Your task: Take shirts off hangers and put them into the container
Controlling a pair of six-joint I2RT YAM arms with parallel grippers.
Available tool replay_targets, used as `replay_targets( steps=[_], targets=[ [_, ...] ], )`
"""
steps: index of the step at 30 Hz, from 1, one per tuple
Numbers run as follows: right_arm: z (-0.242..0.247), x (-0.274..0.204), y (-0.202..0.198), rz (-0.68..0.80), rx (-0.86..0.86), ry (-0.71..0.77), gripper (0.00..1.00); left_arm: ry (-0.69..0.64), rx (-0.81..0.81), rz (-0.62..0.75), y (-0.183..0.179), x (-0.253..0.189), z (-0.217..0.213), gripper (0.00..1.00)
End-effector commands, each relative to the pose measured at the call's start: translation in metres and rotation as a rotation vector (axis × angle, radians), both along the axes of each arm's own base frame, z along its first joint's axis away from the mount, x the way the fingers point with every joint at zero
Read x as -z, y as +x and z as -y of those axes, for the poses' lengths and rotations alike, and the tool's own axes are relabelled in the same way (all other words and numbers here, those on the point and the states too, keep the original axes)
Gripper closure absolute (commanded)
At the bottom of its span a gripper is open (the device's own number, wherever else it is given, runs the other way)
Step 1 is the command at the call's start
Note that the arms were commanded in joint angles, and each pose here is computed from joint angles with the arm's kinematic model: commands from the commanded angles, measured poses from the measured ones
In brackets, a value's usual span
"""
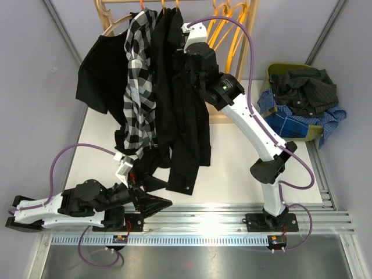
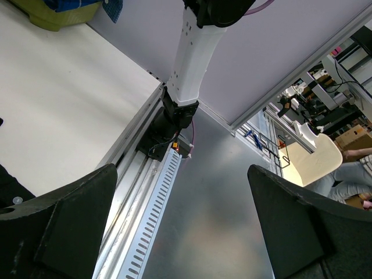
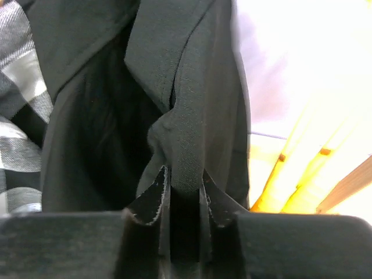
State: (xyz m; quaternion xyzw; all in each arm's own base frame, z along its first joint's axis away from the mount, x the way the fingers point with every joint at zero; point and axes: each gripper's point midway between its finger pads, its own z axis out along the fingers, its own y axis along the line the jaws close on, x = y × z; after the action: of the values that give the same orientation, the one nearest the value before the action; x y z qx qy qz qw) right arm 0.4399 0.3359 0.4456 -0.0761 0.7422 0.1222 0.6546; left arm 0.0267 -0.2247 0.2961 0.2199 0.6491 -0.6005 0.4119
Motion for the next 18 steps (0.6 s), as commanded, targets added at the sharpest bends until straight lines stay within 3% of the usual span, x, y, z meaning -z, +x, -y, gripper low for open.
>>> replay_targets(
  steps=[1, 8, 18],
  targets=[
    [0.012, -0.023, -0.001, 0.044, 0.031, 0.042, 1.0, -0.053, 0.028, -0.001, -0.005, -0.014, -0.001, 0.01],
    [0.021, -0.057, -0.01, 0.139, 0.008, 0.042, 1.0, -0.052, 0.033, -0.009, -0.006, -0.01, 0.0, 0.01],
    [0.064, -0.162, -0.039, 0.476, 0.063, 0.158, 1.0, -0.051, 0.032, 0.0, -0.006, -0.012, 0.003, 0.01]
  ],
)
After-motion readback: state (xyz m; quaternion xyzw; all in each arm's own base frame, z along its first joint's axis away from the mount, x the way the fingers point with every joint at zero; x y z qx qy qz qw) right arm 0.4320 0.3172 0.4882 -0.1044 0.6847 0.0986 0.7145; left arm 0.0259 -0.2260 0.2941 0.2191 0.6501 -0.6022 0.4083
